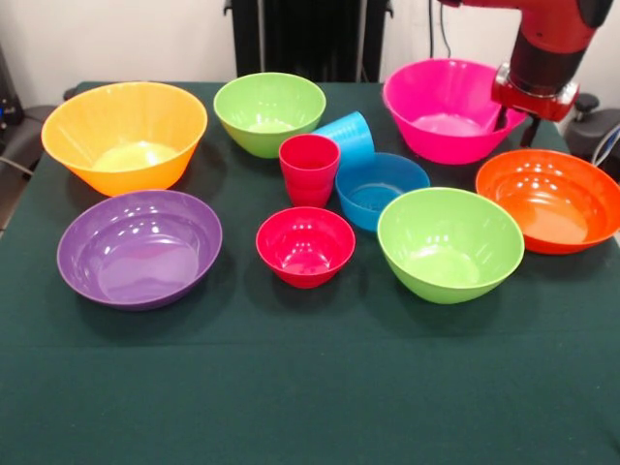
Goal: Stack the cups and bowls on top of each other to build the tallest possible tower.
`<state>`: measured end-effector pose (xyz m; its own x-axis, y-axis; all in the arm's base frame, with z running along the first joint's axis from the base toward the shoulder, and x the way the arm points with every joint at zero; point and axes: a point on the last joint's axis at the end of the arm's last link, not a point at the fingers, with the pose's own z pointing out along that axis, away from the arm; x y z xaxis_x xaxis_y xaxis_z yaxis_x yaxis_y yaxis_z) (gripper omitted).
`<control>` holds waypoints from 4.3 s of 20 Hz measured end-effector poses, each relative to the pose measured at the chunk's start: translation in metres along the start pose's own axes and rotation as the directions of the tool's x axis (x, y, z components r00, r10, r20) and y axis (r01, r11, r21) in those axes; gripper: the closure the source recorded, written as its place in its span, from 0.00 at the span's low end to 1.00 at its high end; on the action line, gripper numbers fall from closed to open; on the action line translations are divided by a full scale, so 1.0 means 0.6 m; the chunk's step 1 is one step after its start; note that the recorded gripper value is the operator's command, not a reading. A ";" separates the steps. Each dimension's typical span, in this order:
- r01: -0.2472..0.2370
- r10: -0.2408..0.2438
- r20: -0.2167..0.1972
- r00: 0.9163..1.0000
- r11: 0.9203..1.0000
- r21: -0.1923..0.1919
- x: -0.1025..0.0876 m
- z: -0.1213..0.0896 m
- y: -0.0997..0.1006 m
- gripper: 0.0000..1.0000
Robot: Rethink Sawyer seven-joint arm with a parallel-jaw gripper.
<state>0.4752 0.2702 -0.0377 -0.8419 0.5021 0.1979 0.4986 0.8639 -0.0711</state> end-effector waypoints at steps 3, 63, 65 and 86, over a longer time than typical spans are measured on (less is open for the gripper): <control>-0.015 0.015 0.006 1.000 1.000 -0.001 -0.010 -0.016 -0.003 1.00; -0.190 0.196 -0.099 0.976 0.979 0.068 0.076 0.020 0.037 1.00; -0.190 0.196 -0.099 0.976 0.979 0.068 0.076 0.020 0.036 1.00; -0.203 0.212 -0.092 0.973 0.974 0.096 0.068 0.049 0.013 0.00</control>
<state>0.4386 0.2987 -0.0586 -0.6943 0.6682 0.2672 0.6372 0.7434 -0.2033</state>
